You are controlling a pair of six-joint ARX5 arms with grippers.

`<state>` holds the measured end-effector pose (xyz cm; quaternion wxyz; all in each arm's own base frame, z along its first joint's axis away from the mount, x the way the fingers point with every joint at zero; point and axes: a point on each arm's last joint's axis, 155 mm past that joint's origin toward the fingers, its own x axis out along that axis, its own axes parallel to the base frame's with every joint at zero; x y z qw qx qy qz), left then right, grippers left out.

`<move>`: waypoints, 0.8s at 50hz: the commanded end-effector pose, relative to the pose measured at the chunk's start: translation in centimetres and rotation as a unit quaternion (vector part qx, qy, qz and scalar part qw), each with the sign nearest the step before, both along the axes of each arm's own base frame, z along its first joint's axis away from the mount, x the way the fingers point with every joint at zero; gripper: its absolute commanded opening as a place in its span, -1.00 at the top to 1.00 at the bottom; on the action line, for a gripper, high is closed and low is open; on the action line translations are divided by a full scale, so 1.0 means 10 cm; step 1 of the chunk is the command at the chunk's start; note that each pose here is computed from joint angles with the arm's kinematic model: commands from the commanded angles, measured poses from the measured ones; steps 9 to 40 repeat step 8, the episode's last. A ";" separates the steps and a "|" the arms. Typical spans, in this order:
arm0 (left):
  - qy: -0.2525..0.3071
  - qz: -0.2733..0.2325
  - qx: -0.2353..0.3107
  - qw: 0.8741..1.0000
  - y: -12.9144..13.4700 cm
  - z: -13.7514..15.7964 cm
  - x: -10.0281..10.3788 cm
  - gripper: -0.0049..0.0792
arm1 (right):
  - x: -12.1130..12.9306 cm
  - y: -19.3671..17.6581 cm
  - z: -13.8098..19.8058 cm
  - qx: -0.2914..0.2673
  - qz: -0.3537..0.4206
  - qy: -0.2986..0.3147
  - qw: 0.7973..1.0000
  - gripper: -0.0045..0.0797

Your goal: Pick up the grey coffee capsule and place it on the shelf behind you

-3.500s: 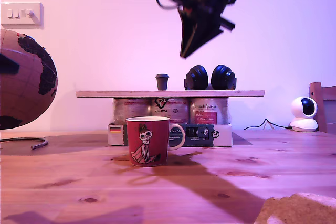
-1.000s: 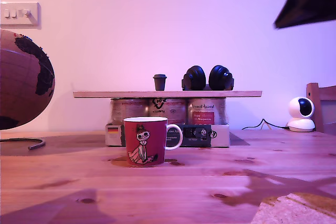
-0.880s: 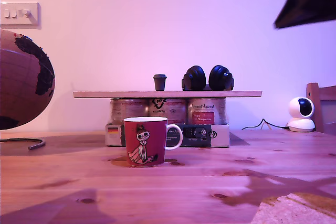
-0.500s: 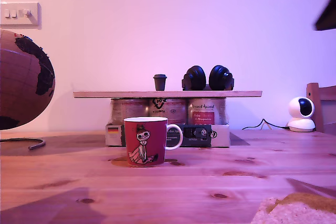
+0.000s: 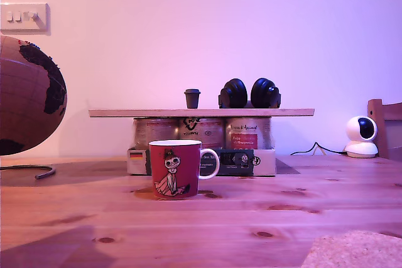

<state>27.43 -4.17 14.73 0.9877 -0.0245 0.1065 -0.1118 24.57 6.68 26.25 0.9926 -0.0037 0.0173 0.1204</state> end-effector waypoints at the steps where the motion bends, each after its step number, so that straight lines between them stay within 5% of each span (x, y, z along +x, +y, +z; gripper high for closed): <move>1: 0.011 0.001 0.000 1.000 0.01 -0.05 -0.01 0.93 | 0.01 0.03 -0.05 0.000 0.007 0.006 1.000 0.92; 8: 0.048 0.001 0.000 0.999 0.01 -0.23 -0.06 0.93 | 0.01 0.04 -0.05 0.000 0.007 0.005 1.000 0.92; 40: 0.048 0.001 0.000 0.999 0.01 -0.23 -0.06 0.93 | 0.01 0.04 -0.05 0.000 0.007 0.005 1.000 0.92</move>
